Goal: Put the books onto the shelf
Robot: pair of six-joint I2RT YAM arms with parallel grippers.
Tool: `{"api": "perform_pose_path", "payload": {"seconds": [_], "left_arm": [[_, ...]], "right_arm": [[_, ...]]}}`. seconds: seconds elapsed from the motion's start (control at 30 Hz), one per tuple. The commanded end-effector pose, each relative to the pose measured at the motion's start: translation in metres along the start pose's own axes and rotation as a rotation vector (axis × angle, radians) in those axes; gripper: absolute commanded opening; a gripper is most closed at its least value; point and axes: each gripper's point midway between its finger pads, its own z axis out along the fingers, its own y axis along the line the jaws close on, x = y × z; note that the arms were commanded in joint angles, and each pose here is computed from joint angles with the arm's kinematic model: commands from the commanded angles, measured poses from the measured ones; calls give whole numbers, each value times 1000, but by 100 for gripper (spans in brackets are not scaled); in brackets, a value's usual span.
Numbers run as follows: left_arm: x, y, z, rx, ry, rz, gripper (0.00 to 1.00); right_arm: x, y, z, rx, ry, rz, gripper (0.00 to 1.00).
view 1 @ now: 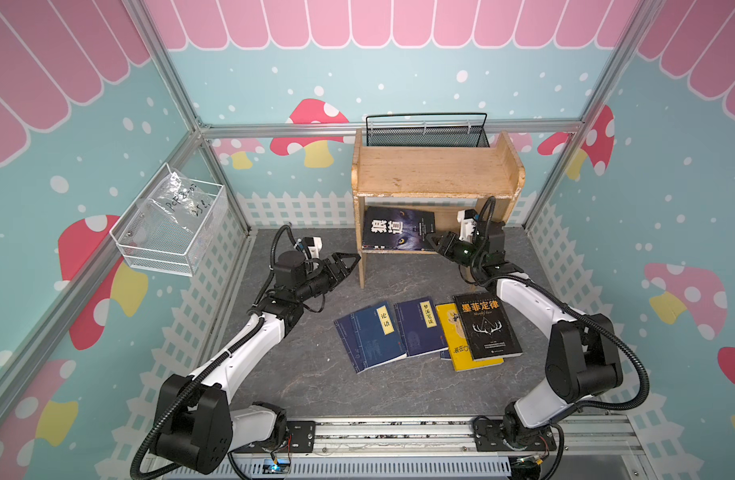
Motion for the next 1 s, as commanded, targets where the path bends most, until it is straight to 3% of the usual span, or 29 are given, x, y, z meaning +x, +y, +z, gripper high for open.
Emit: {"api": "perform_pose_path", "payload": {"seconds": [0.0,0.13,0.33,0.47,0.97], "left_arm": [[-3,-4,1,26,-7,3,85],[-4,-6,1,19,-6,46,84],[-14,1,6,-70,-37,329,85],[-23,1,13,-98,-38,435,85],[-28,9,31,-98,-27,421,84]], "right_arm": [[-18,28,0,-41,-46,-85,27],[-22,31,-1,-23,-62,-106,27],[-25,33,-3,-8,-77,-131,33],[-23,35,-2,-13,-72,-143,30],[-26,45,7,-15,-82,-186,27]]}}
